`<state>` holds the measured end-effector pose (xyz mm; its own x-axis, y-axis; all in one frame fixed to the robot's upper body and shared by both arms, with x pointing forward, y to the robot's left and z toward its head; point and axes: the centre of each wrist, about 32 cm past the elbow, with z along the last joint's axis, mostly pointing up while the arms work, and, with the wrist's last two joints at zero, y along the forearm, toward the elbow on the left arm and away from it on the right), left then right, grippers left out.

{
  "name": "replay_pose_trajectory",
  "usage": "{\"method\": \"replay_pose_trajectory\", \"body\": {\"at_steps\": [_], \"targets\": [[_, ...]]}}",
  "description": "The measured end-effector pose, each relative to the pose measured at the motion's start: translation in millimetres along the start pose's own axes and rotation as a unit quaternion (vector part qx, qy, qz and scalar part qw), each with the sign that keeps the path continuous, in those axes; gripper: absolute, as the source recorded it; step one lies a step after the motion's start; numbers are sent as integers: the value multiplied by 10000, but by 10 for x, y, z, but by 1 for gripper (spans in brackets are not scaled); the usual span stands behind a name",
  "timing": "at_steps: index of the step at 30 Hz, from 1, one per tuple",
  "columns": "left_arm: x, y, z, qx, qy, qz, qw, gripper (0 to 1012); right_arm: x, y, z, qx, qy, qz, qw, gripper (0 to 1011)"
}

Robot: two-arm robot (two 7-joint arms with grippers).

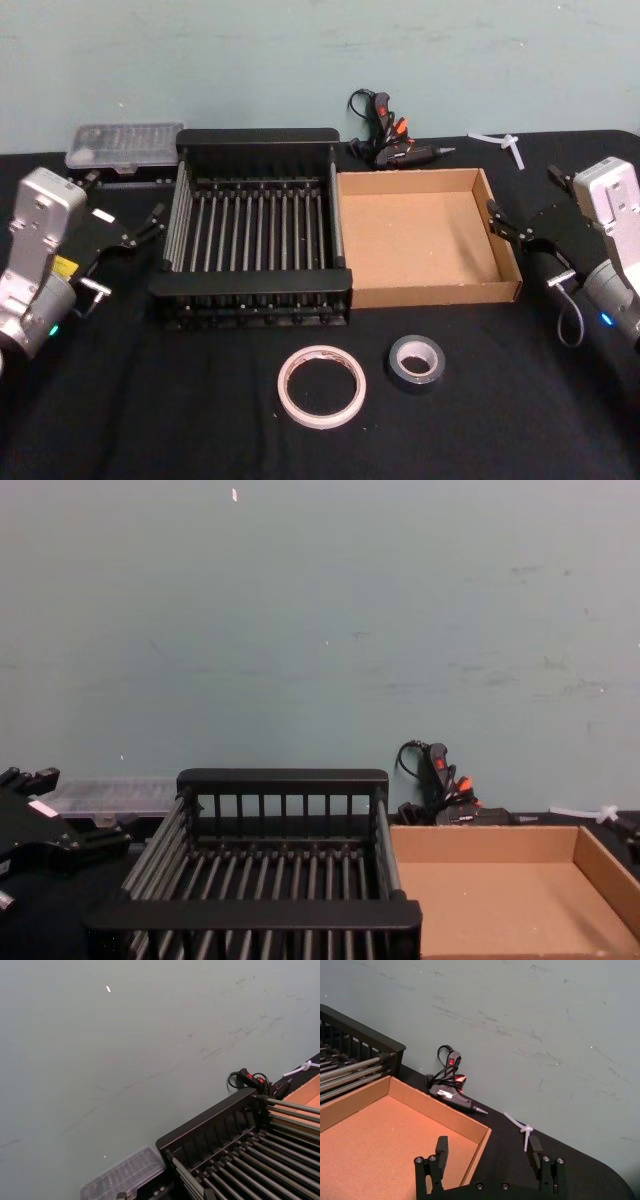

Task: Pick up the white tape and place it into the black box , Pick up the silver tape and place it into the brown box.

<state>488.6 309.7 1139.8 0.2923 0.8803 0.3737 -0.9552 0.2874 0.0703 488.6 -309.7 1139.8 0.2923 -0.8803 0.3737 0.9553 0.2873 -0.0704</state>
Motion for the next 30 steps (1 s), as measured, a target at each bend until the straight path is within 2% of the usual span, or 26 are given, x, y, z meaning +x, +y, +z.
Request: {"method": "replay_pose_trajectory", "body": {"at_steps": [30], "targets": [[0,0,0,0,0,0,10000,1001,0,0,0,0,0,0,10000,1002]]}}
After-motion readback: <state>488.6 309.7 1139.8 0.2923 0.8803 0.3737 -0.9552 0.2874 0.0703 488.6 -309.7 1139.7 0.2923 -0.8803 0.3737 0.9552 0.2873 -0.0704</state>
